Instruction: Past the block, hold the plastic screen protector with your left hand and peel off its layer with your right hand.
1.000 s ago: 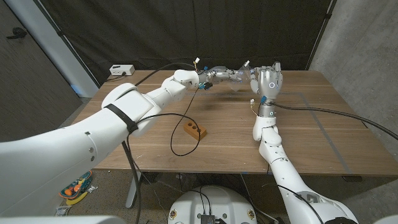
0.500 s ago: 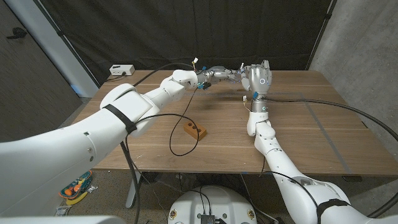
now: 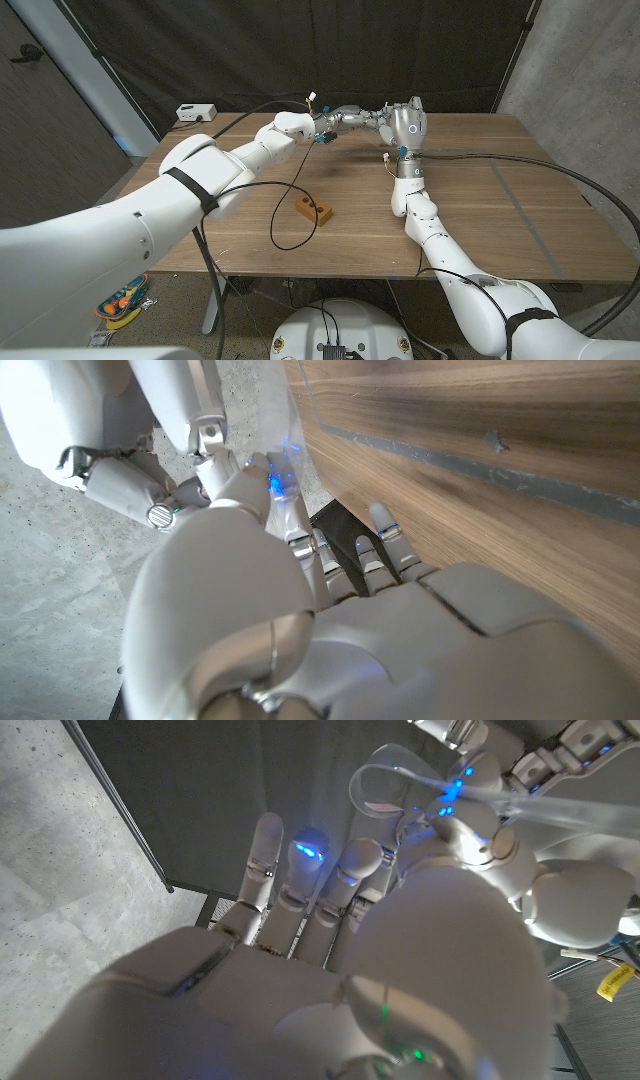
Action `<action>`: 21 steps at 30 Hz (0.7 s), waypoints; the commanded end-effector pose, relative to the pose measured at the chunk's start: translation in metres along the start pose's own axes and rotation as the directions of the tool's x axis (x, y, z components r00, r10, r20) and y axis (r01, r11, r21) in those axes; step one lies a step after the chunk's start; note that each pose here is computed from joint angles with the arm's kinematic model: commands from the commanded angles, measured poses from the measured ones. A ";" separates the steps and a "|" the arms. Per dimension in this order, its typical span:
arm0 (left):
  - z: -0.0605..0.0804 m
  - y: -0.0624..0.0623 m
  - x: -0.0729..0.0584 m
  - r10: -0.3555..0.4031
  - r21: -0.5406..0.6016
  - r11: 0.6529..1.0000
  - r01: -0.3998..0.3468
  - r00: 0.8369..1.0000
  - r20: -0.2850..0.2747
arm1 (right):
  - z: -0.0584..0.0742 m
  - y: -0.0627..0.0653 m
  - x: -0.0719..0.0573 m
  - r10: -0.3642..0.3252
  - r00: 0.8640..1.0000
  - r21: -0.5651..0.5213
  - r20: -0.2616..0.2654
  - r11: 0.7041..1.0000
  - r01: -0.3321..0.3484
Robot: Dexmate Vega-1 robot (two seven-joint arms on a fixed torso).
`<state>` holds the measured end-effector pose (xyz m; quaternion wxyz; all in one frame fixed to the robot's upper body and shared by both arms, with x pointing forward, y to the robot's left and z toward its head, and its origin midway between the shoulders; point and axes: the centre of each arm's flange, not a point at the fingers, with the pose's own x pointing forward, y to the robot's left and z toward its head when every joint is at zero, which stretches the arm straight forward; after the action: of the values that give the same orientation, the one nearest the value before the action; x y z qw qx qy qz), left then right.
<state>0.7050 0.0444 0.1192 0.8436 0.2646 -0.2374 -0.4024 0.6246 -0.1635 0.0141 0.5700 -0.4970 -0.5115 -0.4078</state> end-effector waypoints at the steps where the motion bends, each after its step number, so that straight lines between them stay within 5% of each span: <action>1: 0.003 -0.004 -0.001 -0.026 0.008 1.000 0.026 0.999 0.026 | 0.002 -0.004 -0.014 0.005 1.000 -0.006 0.003 1.000 -0.005; 21: 0.007 -0.009 -0.007 -0.076 0.026 0.997 0.074 0.994 0.083 | 0.007 -0.012 -0.021 -0.007 1.000 -0.003 0.005 1.000 0.007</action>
<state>0.6966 0.0427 0.1173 0.8244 0.2659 -0.2563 -0.4289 0.6137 -0.1613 -0.0017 0.5676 -0.4983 -0.5127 -0.4082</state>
